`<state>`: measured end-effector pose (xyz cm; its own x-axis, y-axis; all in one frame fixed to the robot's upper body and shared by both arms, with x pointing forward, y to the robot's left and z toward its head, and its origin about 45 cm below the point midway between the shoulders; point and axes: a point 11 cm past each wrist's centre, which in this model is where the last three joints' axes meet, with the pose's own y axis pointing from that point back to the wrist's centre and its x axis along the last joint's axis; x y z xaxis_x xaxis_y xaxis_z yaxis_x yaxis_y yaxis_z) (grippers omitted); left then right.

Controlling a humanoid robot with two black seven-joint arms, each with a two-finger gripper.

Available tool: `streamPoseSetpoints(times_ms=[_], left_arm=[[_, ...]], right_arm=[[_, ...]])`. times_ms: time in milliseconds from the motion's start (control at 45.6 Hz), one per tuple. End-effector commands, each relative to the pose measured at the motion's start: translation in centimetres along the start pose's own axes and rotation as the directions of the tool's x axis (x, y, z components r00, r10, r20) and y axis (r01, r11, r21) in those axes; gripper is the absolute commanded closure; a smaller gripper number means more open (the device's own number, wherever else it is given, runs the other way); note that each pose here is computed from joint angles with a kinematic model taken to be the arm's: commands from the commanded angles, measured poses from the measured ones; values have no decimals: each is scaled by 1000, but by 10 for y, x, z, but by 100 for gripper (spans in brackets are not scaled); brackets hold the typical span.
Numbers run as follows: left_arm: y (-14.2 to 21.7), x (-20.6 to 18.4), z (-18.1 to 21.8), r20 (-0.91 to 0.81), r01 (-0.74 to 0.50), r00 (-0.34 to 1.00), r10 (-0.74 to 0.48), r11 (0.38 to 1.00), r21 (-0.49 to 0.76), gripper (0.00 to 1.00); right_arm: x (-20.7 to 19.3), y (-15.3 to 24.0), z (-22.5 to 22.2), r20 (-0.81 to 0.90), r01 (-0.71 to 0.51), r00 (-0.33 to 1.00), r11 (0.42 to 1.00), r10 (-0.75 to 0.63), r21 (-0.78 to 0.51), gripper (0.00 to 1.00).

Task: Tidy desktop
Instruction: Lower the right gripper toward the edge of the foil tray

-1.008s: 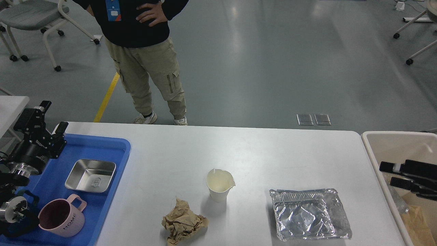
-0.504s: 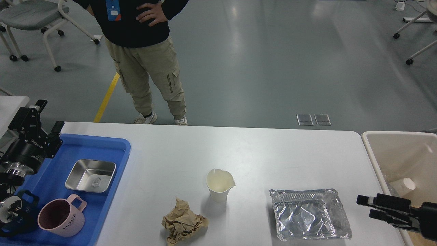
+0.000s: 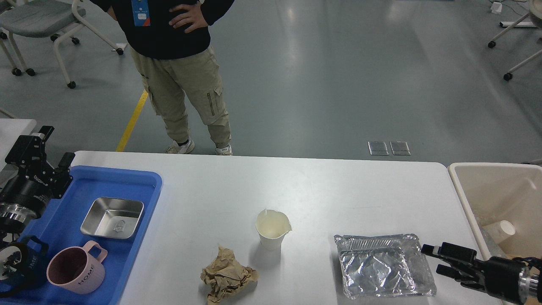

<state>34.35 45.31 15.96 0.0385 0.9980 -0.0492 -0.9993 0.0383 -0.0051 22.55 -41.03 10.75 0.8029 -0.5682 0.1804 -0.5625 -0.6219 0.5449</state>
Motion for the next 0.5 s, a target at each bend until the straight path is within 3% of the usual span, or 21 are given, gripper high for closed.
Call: streamPoseSetpoints(times_ms=[0,482], left_arm=[[0,0,0,0,0,1000,0,1000,1,4],[1,2,1,2,-3,1000,3,1000,-2,4]], right_arm=[[-2,-8,2,13,-6,1000,1000,5,9,0],[0,-11,1,6,-9,1000,1000,9,16,0]])
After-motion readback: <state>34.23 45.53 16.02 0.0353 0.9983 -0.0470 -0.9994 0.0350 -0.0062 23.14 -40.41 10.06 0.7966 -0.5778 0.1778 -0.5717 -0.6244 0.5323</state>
